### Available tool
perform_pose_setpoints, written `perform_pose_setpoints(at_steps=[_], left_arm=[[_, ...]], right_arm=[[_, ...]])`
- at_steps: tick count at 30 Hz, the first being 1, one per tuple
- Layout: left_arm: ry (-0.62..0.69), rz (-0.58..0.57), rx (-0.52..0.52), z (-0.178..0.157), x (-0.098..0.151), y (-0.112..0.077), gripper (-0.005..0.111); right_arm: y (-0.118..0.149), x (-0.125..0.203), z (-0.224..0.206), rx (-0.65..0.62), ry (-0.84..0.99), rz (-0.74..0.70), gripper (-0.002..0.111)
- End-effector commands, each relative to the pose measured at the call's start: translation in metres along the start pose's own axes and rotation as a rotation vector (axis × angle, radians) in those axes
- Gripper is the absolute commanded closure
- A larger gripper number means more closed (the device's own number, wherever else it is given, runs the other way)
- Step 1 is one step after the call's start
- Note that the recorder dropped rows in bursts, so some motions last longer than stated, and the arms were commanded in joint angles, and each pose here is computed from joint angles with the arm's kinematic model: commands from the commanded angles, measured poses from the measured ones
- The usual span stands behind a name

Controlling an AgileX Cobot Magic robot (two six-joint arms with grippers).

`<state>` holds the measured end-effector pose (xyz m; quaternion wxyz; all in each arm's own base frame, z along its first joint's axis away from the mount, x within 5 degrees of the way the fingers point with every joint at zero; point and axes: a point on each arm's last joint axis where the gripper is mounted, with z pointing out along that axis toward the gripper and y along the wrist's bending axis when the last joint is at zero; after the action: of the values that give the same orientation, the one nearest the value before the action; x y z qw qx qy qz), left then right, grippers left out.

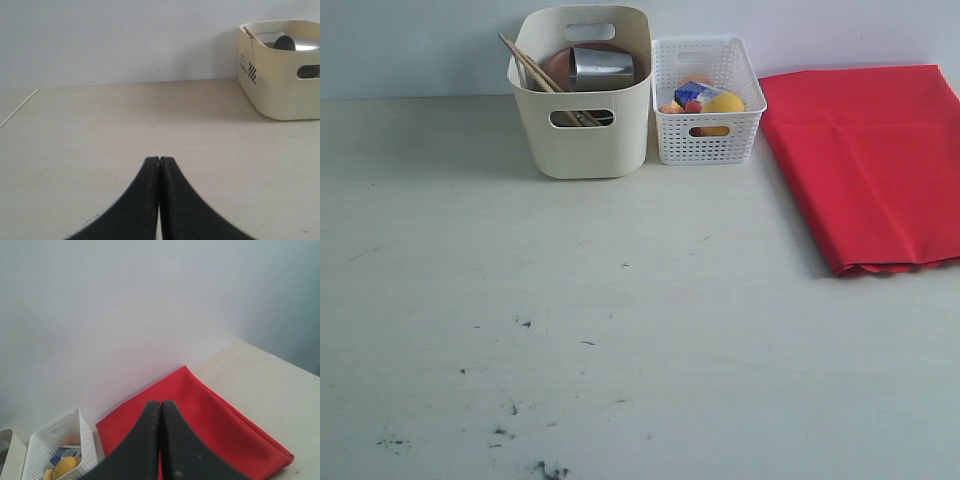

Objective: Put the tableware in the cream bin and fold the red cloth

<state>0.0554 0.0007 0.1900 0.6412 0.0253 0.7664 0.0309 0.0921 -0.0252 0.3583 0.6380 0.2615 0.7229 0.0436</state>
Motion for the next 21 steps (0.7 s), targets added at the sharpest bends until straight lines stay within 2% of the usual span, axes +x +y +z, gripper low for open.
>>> perform_pose_setpoints(at_steps=[1,15,18,21], left_arm=[[-0.002,-0.007,-0.001,0.0,0.001,0.0,0.104],[-0.002,-0.007,-0.001,0.0,0.001,0.0,0.104],[-0.002,-0.007,-0.001,0.0,0.001,0.0,0.104],[-0.002,-0.007,-0.001,0.0,0.001,0.0,0.104]], right_arm=[[0.0,0.001,0.0,-0.003,-0.003,0.001,0.108],[0.001,0.0,-0.001,-0.015,-0.012,0.006,0.108],[0.002,0.029,-0.002,-0.116,0.117,0.069,0.108],[-0.006,0.068,-0.002,-0.202,0.205,-0.115,0.108]])
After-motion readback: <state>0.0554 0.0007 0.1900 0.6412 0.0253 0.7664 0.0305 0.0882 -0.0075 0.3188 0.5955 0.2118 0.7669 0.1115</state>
